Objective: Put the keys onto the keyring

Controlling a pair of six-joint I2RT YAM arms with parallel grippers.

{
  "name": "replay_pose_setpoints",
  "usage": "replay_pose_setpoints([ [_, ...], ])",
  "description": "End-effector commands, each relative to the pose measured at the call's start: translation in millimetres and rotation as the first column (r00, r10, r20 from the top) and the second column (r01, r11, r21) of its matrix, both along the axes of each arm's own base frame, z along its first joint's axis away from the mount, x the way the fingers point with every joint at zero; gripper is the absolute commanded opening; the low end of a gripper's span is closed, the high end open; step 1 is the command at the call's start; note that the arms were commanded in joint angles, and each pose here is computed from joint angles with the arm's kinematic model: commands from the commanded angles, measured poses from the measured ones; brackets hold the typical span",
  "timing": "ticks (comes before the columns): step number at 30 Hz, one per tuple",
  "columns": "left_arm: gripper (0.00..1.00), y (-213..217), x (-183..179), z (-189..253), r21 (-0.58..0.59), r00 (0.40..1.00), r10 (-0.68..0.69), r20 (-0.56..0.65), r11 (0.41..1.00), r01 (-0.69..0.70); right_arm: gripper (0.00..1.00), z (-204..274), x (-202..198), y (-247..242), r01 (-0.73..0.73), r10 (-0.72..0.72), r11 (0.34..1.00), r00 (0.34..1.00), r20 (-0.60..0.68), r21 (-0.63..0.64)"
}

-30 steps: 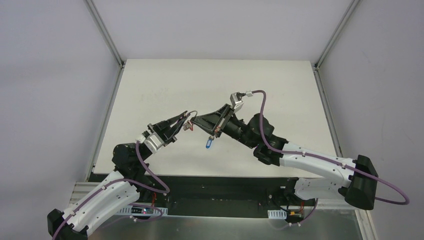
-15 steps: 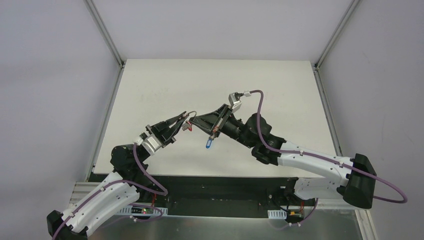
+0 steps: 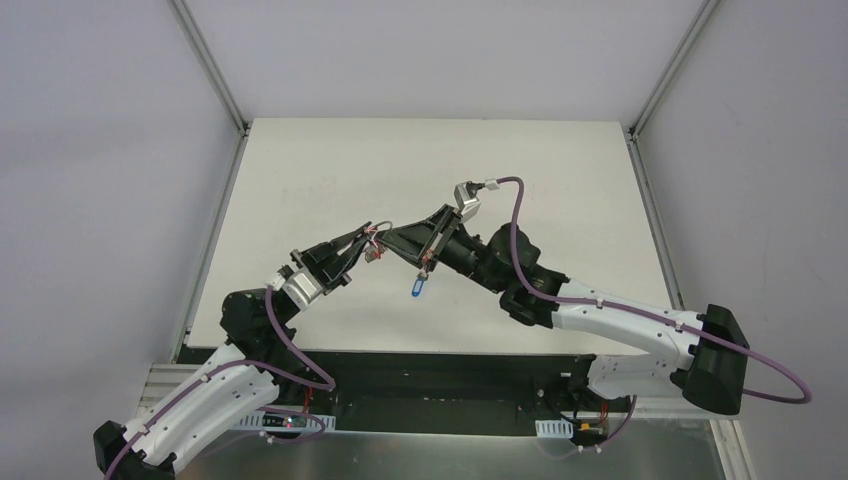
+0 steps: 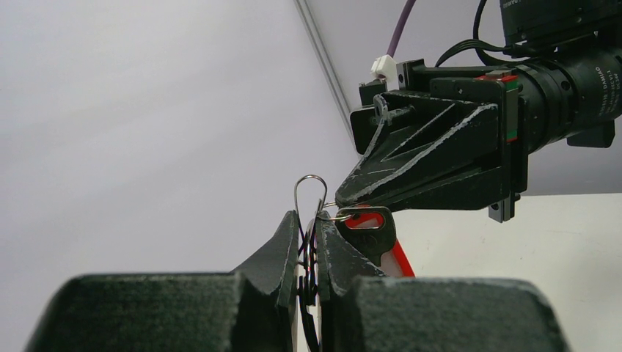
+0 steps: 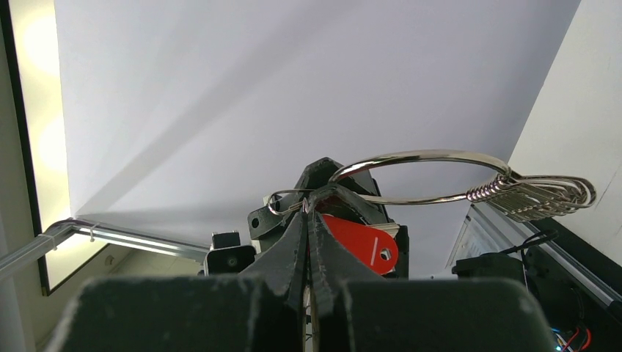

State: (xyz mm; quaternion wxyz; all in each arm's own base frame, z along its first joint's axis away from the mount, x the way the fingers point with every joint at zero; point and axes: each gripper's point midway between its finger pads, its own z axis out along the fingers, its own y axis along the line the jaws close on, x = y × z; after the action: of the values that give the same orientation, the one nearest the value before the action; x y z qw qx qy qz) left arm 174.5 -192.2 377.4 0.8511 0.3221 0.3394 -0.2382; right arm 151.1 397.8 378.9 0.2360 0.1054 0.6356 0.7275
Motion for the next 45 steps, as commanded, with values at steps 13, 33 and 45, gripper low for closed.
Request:
replay_pose_setpoints([
  [13,0.0,2,-13,16,-0.025,0.997,-0.021,0.078,0.999,0.023,0.0,49,-4,0,-0.002,-0.007,0.993,0.997,0.072,0.118],
  [33,0.0,2,-13,16,-0.025,0.997,-0.024,0.069,0.999,0.026,0.0,59,-9,10,-0.032,0.02,0.99,0.996,0.088,0.136],
  [45,0.0,0,-10,14,-0.022,0.998,-0.017,0.06,1.0,0.018,0.0,73,-17,9,-0.05,0.031,0.987,0.993,0.117,0.156],
])
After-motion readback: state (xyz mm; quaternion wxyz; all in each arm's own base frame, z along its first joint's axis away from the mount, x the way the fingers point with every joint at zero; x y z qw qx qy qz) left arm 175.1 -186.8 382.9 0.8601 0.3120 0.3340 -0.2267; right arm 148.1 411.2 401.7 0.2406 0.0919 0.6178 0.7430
